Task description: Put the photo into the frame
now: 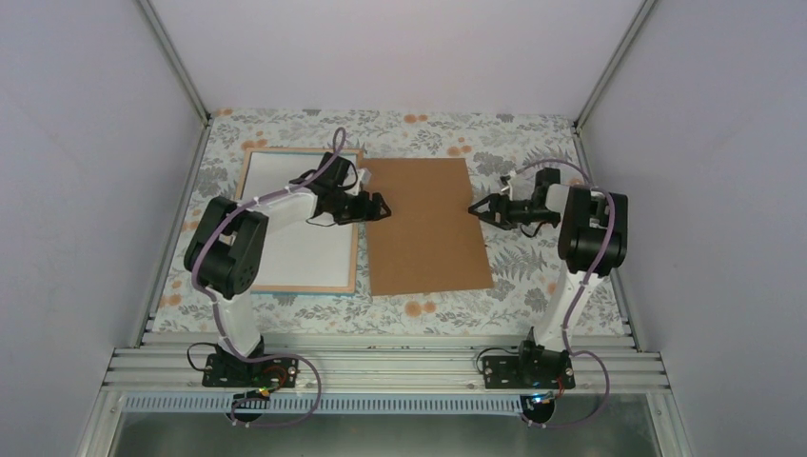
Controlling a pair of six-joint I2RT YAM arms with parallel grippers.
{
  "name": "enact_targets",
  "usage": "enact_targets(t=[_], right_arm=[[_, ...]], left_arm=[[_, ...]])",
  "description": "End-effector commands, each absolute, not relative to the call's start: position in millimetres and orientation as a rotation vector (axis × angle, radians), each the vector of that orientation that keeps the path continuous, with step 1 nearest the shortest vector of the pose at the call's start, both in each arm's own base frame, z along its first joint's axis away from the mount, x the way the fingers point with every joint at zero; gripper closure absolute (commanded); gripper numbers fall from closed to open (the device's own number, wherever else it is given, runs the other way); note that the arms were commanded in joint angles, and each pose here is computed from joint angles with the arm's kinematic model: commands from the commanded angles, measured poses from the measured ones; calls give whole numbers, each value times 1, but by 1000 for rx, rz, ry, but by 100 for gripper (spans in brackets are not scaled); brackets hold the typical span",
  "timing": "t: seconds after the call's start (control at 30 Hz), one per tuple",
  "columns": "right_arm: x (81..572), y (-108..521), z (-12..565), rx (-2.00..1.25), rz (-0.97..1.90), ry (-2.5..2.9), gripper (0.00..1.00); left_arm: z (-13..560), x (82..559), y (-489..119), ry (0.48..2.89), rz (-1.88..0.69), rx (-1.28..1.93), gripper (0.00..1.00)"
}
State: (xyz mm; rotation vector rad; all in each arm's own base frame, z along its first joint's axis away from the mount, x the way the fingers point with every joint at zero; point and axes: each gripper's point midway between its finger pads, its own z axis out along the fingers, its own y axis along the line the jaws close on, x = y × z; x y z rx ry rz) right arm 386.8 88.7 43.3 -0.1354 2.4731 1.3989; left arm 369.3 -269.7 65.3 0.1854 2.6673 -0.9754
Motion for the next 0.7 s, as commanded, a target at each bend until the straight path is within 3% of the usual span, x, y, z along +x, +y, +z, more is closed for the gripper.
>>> enact_targets(t=[0.0, 0.47, 0.67], right_arm=[[344, 132, 0, -161, 1489, 2675, 17], [344, 163, -1, -251, 1541, 2674, 18], [344, 154, -15, -229, 1440, 2738, 19]], left_arm=[[126, 355, -301, 2482, -1219, 401, 10], [97, 382, -207, 2583, -948, 168, 9], [84, 386, -181, 2611, -884, 94, 11]])
